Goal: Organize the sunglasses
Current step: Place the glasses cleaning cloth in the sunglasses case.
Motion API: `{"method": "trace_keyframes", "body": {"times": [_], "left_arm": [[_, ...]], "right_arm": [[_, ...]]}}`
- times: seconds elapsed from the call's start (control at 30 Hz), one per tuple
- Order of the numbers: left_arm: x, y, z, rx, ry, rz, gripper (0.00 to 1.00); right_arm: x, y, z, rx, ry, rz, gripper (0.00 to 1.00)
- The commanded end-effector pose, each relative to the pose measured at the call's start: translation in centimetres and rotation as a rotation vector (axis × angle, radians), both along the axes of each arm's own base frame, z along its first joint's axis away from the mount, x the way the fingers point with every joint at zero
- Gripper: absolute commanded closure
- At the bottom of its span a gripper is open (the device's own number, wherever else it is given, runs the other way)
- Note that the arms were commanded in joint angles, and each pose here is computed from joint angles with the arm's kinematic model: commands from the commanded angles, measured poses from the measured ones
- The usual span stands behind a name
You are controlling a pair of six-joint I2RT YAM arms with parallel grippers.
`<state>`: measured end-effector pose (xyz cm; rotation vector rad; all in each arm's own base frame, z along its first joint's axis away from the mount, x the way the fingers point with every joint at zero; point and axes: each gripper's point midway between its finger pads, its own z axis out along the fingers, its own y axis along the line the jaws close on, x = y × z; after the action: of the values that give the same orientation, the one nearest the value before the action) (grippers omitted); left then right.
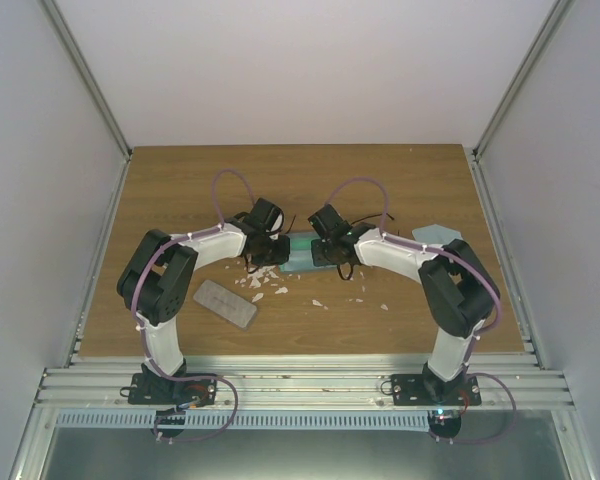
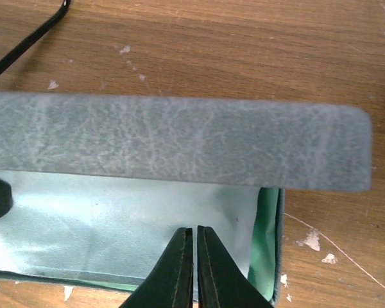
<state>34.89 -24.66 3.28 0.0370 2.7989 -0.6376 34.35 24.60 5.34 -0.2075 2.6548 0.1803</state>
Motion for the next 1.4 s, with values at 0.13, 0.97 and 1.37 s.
{"method": "trace_keyframes", "body": {"times": [0.13,0.97,1.37], "left_arm": [[0.3,-0.3,-0.1,-0.004,-0.020,-0.005,1.00],[0.2,0.0,2.9,-0.017,-0.059,0.008,0.95],[-0.3,-1.6,5.4,-0.108,-0.107,-0.048,0.84]], "right_arm": [[1.0,0.9,-1.3,-0.001,-0.015,0.014,0.95],[0.2,-1.3,-4.9,-0.118,0.023,0.008,0.80],[0.0,-1.1,-5.4,-0.099,0.041,0.005,0.80]]}}
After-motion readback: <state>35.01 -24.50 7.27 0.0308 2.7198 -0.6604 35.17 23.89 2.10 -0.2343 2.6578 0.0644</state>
